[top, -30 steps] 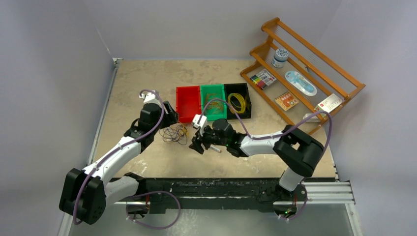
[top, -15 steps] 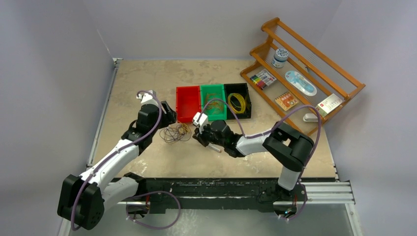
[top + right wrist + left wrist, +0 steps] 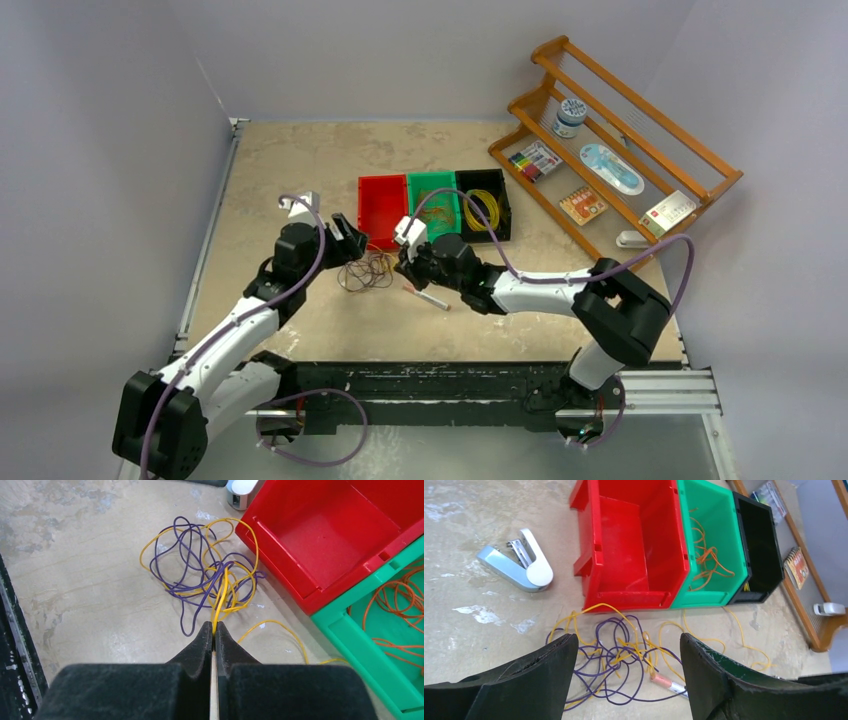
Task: Untangle the cables
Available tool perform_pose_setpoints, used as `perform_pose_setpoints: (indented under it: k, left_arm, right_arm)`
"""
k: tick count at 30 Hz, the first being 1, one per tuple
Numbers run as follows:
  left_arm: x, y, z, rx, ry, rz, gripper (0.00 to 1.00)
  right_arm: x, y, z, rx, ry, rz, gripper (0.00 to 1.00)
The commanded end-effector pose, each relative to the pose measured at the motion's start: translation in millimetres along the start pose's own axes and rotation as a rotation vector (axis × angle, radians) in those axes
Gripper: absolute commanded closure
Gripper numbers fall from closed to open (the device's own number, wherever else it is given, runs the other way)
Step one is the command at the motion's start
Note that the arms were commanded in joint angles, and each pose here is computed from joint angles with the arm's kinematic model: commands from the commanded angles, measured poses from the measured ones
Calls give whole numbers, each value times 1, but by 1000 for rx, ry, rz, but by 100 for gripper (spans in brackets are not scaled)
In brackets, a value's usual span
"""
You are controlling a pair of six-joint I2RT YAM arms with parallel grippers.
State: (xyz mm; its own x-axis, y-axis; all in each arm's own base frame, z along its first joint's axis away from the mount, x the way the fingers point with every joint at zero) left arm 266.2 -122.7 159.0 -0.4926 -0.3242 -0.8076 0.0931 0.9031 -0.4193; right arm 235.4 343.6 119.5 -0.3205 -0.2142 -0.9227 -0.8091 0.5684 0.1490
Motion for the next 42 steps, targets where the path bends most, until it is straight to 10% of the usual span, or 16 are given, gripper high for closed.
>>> perform_pose_setpoints:
  k: [1,18,42]
  left_arm:
    - [-5,-17,-6,135,-57,-8,26]
    - [0,-38,-6,340,-124,-78,35]
    - [39,-18,55,192,24,-83,47]
  right_arm:
    - [-36,-1,2,46,-24,64,100]
    - [-61,-12,14,-58,61,230,100]
    - [-95,1,-7,-127,-14,218,100]
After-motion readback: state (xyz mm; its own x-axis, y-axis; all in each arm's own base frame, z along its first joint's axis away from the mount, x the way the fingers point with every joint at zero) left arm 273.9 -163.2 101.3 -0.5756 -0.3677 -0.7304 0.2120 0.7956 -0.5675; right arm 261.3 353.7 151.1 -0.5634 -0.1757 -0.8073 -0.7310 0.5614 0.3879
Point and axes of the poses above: each gripper's point midway between its finger pads, its own z axis out along the fingers, its own y axis along the line the jaws close on, x = y × z, the point moved 4 cm from there along -z, back along the fingers, and after that the axes turned 7 degrees about z, right-handed, at the moved point
